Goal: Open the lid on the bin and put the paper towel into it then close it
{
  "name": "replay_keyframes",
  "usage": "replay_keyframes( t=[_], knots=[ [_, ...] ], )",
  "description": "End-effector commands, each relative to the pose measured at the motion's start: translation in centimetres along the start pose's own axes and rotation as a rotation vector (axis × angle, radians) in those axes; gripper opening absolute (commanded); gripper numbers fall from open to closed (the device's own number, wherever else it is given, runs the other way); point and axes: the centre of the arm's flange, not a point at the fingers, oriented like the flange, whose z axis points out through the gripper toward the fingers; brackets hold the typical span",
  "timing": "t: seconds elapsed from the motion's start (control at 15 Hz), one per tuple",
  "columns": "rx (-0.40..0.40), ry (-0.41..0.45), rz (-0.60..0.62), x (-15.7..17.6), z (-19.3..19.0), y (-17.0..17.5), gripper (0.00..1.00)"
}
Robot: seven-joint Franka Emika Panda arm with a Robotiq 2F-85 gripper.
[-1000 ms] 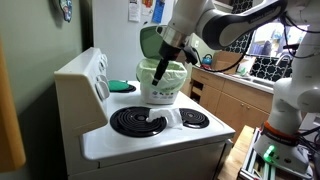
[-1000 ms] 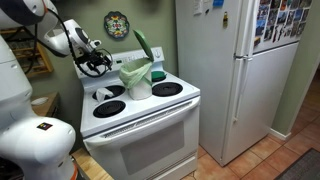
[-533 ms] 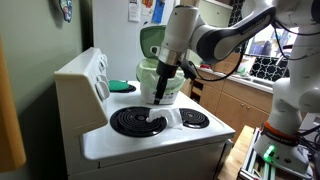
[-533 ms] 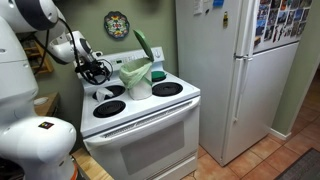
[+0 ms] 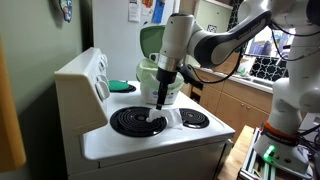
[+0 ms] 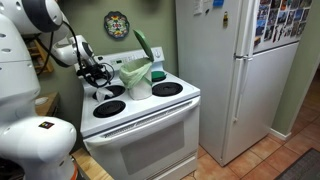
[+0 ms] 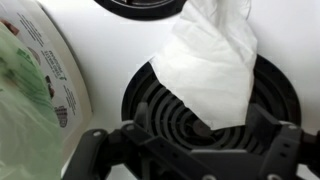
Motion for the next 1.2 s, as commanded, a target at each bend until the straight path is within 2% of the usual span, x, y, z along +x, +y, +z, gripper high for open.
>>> replay_keyframes(
  t=[0.0, 0.6, 0.67, 0.73, 0.8, 0.87, 0.93, 1.13],
  knots=[
    [-0.025, -0.059, -0.044, -0.7, 1.5, 0.0, 0.74],
    [-0.009, -0.147, -0.114, -1.3, 3.4, 0.1, 0.04],
    [-0.009, -0.152, -0.118, -1.3, 3.4, 0.1, 0.01],
    [-0.013, -0.149, -0.117, -1.3, 3.4, 0.1, 0.00],
    [-0.007, -0.137, -0.109, -1.2, 3.0, 0.1, 0.32],
    [0.005, -0.129, -0.111, -1.2, 2.6, 0.0, 0.28],
    [0.024, -0.128, -0.114, -1.2, 2.4, -0.1, 0.28],
    [0.049, -0.121, -0.130, -1.1, 2.1, -0.4, 0.48]
  ],
)
